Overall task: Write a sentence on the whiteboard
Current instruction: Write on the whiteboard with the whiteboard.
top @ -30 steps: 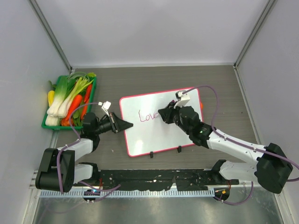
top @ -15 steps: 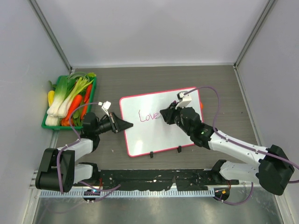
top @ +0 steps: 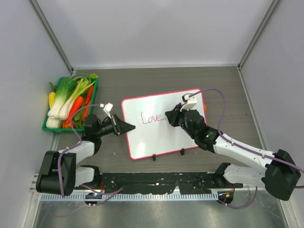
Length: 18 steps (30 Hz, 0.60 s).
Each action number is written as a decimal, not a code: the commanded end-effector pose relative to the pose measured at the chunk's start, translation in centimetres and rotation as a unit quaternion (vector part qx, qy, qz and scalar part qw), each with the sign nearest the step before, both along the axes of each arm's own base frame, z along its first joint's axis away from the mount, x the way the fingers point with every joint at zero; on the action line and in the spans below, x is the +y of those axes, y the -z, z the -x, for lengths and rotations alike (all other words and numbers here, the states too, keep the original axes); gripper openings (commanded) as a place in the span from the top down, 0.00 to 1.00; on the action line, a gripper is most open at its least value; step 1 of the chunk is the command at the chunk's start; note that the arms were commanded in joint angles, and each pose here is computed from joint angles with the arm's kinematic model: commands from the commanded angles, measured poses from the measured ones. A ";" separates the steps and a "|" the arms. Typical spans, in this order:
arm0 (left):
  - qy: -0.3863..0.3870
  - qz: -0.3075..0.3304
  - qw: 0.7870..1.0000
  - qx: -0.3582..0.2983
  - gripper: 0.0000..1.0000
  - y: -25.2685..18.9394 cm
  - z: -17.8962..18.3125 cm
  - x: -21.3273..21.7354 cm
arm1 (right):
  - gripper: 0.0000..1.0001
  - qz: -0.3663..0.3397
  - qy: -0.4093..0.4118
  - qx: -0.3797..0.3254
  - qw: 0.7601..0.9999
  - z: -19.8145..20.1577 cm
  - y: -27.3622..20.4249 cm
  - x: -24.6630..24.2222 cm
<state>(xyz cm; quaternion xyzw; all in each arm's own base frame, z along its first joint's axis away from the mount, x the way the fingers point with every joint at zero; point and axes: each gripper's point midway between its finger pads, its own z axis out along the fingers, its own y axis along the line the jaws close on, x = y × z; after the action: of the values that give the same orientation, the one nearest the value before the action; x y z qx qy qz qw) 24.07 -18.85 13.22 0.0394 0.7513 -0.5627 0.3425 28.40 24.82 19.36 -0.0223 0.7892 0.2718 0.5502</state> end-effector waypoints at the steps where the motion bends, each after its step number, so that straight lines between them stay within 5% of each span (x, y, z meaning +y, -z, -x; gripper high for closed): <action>1: -0.022 -0.042 0.999 -0.025 1.00 1.5 -1.0 0.5 | 0.99 -0.003 0.014 -0.023 1.000 -0.5 -1.9 -0.6; 18: -0.021 -0.042 0.999 -0.026 1.00 1.4 -1.1 0.5 | 0.99 -0.018 0.018 -0.065 0.998 -0.4 -6.1 -2.1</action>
<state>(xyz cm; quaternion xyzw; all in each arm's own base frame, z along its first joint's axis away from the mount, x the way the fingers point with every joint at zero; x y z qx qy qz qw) 24.09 -18.92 13.35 0.0429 0.7501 -0.5632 0.3440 27.84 23.24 22.19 -0.0234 0.7703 0.2716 0.5765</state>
